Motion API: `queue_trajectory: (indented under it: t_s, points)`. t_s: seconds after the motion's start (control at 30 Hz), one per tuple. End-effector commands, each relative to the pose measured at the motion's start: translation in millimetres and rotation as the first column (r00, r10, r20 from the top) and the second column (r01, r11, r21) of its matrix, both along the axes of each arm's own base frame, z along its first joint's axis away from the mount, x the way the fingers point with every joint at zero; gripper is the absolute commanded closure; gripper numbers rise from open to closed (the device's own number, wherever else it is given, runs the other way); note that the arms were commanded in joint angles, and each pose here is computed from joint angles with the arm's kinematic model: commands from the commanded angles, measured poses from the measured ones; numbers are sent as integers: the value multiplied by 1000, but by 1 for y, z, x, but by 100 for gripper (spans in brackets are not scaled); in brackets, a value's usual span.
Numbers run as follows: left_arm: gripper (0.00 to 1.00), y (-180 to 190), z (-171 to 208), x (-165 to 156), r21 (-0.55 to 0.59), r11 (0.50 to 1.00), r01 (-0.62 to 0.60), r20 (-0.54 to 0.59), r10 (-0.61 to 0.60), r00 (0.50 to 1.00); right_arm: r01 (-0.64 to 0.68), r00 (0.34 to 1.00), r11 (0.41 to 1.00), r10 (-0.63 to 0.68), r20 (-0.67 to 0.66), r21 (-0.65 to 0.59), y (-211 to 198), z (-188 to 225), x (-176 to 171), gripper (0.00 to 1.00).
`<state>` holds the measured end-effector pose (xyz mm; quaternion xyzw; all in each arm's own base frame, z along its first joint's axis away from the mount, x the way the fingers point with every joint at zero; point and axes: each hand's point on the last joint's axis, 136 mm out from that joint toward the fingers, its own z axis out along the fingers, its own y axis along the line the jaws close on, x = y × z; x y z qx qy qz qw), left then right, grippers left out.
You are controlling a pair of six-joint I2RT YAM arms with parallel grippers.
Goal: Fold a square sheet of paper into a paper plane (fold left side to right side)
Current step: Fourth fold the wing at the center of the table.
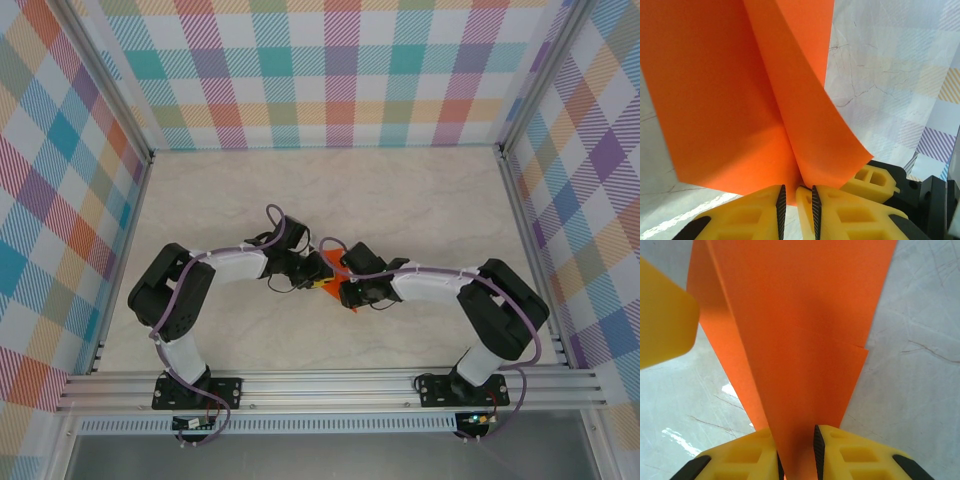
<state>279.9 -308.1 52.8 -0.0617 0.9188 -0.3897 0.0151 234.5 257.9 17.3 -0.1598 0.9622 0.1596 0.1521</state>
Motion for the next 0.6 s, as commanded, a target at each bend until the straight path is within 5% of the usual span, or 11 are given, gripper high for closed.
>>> queue_trajectory:
  t_s: [0.0,0.57]
  points:
    - [77,-7,1,4,-8,1000,-2,13,2,1000,14,999,998,-12,-40,57,0,0,-5,76]
    - [74,-27,-6,16,-28,999,17,1,-17,1000,38,988,992,-19,-150,120,0,-13,-7,76]
